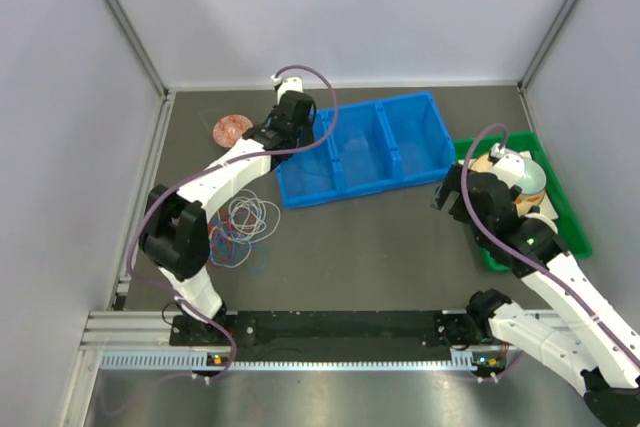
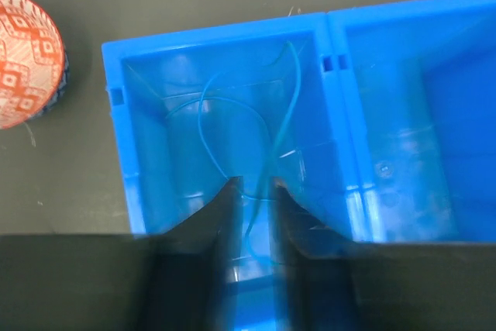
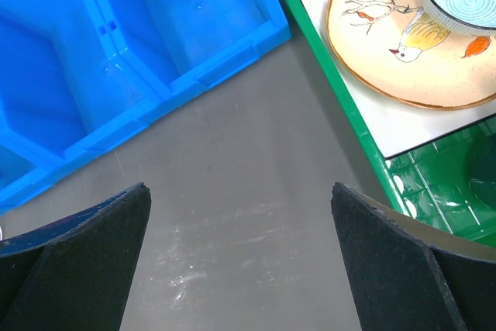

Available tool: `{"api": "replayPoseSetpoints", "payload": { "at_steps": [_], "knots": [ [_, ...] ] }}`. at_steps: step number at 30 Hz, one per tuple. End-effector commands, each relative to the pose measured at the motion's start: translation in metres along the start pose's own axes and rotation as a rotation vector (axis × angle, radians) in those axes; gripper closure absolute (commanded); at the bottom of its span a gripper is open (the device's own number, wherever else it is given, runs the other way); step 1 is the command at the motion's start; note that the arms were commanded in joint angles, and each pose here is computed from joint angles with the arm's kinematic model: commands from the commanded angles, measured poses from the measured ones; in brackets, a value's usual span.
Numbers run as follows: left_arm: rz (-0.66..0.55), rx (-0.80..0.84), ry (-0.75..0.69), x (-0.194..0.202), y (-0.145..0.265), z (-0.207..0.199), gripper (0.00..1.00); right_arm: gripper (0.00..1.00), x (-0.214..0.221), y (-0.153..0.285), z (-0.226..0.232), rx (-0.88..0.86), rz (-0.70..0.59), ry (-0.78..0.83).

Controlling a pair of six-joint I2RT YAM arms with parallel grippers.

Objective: Untangle the cables

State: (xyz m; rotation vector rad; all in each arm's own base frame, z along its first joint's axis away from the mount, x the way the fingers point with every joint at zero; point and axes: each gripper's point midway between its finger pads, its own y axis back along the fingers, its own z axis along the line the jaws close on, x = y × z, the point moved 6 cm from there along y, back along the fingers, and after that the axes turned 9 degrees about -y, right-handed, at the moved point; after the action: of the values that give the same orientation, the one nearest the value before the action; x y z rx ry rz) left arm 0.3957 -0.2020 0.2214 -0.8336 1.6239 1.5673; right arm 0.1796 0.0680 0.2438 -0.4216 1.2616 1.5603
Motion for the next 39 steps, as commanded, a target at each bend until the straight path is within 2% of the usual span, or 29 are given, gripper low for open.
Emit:
{"api": "replayPoseSetpoints", "payload": {
  "at_steps": [1, 5, 8, 11, 15, 19, 23, 28, 35, 39],
  "knots": [
    [-0.057, 0.045, 0.068, -0.026, 0.007, -0.004, 0.32, 0.01, -0.011, 0.006, 0.009, -0.046, -0.028, -0.022],
    [-0.127, 0.122, 0.074, -0.052, 0.041, -0.004, 0.09, 0.01, -0.011, 0.004, 0.01, -0.041, -0.026, -0.02],
    [-0.183, 0.143, 0.085, -0.069, 0.073, 0.004, 0.08, 0.01, -0.008, 0.003, 0.01, -0.042, -0.019, -0.023],
    [-0.194, 0.119, 0.088, -0.065, 0.099, 0.02, 0.09, 0.01, -0.005, 0.0, 0.011, -0.042, -0.004, -0.025],
    [-0.063, 0.064, 0.04, -0.017, 0.117, 0.042, 0.09, 0.01, 0.001, -0.005, 0.013, -0.044, 0.011, -0.027],
    [0.08, -0.05, 0.067, 0.034, 0.141, 0.069, 0.09, 0.01, 0.002, -0.01, 0.02, -0.073, 0.018, -0.018],
    [0.202, -0.308, 0.143, 0.085, 0.154, 0.104, 0.11, 0.01, 0.005, -0.015, 0.032, -0.101, 0.051, -0.001],
    [0.288, -0.5, 0.185, 0.128, 0.162, 0.127, 0.16, 0.01, 0.01, -0.021, 0.037, -0.113, 0.072, 0.001],
    [0.403, -0.541, 0.279, 0.175, 0.14, 0.119, 0.22, 0.01, 0.012, -0.025, 0.043, -0.134, 0.086, 0.001],
    [0.388, -0.517, 0.304, 0.189, 0.131, 0.118, 0.27, 0.01, 0.012, -0.023, 0.041, -0.137, 0.081, 0.0]
  ]
}}
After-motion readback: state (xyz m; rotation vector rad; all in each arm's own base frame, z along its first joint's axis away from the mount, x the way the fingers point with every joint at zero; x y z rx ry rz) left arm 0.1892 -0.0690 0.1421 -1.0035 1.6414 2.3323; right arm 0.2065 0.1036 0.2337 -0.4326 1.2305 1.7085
